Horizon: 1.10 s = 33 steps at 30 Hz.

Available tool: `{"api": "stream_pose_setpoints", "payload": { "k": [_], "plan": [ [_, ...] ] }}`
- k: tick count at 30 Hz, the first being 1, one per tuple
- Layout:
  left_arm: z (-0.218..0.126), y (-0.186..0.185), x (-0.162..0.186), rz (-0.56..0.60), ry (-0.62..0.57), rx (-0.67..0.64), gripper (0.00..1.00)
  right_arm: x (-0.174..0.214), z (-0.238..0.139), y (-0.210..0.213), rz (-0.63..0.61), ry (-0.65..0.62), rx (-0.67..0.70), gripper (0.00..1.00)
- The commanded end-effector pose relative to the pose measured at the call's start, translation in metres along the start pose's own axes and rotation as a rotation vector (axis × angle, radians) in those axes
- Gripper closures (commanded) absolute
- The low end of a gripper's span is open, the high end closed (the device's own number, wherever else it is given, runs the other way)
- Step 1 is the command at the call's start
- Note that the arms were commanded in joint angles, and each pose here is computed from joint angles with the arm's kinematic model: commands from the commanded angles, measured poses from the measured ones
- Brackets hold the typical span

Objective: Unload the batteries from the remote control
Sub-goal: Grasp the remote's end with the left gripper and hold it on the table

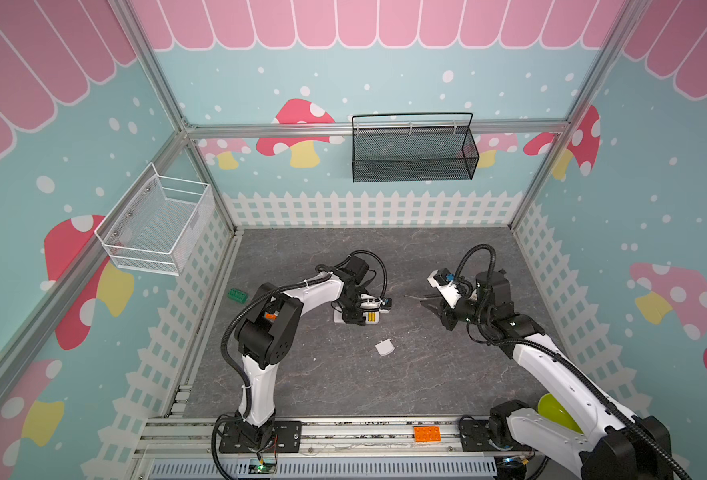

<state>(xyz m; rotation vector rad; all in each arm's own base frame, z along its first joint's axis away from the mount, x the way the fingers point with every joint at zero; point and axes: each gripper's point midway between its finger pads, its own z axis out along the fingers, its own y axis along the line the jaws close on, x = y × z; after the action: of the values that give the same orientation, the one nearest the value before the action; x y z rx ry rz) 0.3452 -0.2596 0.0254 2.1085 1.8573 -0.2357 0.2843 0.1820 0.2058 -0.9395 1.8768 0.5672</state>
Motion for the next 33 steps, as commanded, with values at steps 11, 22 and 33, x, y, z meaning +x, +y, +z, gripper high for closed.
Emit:
{"api": "stream_pose_setpoints", "payload": {
  "k": [11,22,33],
  "plan": [
    [-0.026,-0.093,0.036,-0.076,0.092,0.164,0.46,0.013,0.001,0.011,-0.012,0.023,-0.047,1.00],
    [-0.032,-0.107,0.044,-0.072,0.101,0.181,0.37,0.030,0.011,0.032,-0.094,0.014,-0.098,1.00],
    [-0.034,-0.093,0.063,-0.042,0.128,0.173,0.27,0.035,0.035,0.061,-0.148,0.028,-0.177,1.00]
  ]
}}
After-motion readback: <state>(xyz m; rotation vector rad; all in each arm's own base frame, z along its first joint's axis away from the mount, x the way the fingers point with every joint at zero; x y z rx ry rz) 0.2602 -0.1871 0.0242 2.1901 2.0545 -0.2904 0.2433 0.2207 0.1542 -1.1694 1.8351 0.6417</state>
